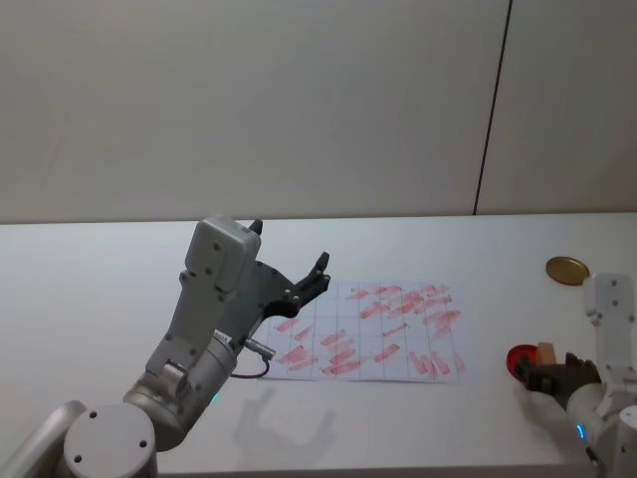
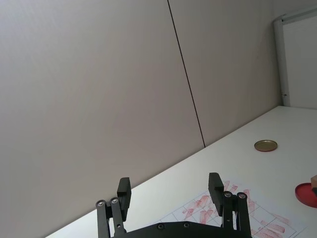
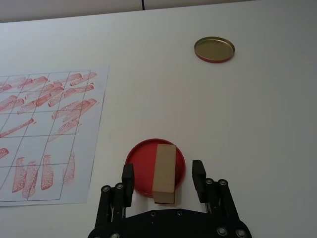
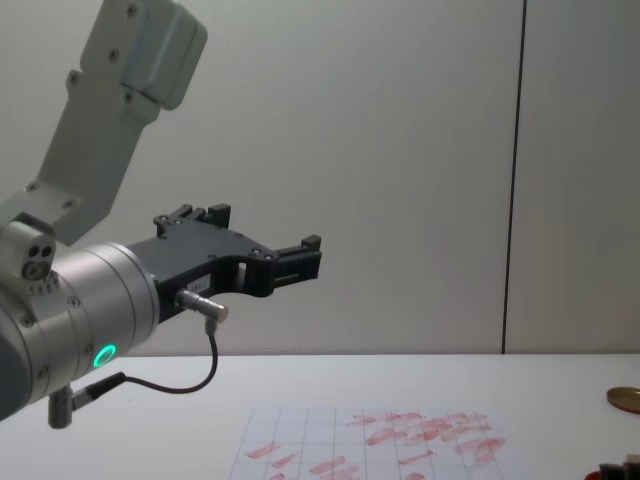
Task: Use the one hand to pick up the stamp and affix it onto the A4 paper.
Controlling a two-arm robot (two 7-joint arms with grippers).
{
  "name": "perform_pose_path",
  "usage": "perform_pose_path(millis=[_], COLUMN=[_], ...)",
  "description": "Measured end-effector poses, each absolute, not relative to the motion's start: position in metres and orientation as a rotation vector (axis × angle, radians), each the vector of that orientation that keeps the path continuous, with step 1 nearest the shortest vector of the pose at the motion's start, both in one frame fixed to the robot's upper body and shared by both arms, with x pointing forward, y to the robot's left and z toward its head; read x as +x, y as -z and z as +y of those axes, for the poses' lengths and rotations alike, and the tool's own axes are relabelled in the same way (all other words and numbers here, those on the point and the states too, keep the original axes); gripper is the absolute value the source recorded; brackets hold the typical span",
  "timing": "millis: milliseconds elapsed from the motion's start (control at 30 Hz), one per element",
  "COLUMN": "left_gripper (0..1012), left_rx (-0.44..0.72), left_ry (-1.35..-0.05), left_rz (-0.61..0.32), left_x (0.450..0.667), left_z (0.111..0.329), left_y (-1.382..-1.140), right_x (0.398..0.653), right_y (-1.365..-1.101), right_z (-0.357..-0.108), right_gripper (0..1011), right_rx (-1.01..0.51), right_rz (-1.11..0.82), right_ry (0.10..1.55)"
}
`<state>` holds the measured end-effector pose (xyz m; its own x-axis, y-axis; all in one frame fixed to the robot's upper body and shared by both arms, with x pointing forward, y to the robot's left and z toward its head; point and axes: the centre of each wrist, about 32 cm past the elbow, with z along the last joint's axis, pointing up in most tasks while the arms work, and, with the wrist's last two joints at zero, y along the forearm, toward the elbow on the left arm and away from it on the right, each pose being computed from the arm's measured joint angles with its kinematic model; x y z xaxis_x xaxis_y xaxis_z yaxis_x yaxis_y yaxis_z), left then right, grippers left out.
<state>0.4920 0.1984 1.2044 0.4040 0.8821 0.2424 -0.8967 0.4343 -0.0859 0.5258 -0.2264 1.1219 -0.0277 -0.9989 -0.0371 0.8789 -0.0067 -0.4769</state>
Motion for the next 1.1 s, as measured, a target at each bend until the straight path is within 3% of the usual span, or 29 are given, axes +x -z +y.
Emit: perform_pose_path(millis=[200, 400, 533, 1100], left_gripper=[993, 993, 993, 993], left_rx=[0.061, 0.061, 0.061, 0.061], left_ry=[-1.124, -1.124, -1.124, -1.124], left_rz=[-0.268, -0.268, -0.268, -0.268], left_x=[0.492, 0.492, 0.492, 0.492], left_z=[0.1984, 0.1984, 0.1984, 0.1984], left_y=[-1.2044, -1.2044, -1.2044, -1.2044], right_x=[0.5267, 0.5271, 0.527, 0.5272], right_y=[-1.1194, -1.1176, -1.1172, -1.1219], right_z=[-0.227, -0.2273, -0.2274, -0.2263], right_gripper=[589, 340, 233, 221], right_rx=[-0.368, -0.377, -0.38, -0.366], right_rz=[0.428, 0.426, 0.422, 0.357], right_ry=[1.555, 1.555, 1.555, 1.544])
